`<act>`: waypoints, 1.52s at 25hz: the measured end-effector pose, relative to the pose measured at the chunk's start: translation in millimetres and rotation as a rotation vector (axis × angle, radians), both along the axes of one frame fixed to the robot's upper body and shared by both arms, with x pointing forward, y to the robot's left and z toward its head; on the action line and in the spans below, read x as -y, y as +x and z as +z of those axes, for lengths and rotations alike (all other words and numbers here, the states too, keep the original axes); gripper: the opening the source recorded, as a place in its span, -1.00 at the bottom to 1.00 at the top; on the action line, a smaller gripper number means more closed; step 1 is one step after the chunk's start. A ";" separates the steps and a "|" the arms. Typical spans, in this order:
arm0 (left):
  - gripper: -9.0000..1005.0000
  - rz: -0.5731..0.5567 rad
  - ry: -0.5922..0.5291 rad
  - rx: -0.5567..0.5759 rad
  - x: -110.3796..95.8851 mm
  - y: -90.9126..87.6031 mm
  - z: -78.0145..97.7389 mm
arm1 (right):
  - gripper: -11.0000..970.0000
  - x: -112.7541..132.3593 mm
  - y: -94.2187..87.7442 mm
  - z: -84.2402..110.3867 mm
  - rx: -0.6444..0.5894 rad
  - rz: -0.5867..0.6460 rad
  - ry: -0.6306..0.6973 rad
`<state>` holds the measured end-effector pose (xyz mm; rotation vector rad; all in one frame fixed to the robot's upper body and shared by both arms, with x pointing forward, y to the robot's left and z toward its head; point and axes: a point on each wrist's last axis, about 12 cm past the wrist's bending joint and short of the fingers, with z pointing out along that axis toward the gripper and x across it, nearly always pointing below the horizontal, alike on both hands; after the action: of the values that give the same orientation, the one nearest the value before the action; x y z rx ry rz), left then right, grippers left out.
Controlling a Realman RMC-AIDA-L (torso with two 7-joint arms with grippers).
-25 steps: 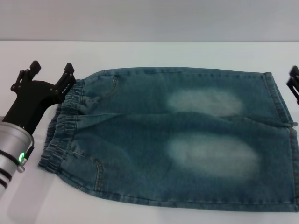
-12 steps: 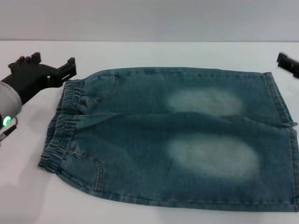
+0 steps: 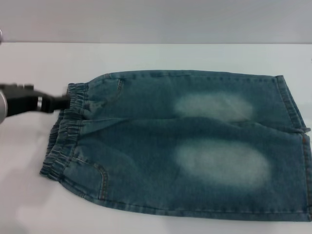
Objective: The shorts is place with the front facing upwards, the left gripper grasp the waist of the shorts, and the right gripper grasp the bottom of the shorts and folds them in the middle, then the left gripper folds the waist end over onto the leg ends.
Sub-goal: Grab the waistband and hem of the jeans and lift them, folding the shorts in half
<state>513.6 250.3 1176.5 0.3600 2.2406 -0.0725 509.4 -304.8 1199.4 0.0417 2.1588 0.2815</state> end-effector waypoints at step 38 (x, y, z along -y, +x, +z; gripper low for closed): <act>0.57 -0.003 0.042 -0.472 -2.0 -13.6 -37.8 | 0.71 27.7 -36.9 -11.5 -0.296 -0.035 0.127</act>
<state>500.0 252.2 1138.6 0.4011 2.7111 -0.1222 472.4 -332.5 1188.0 0.2044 2.4275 0.4131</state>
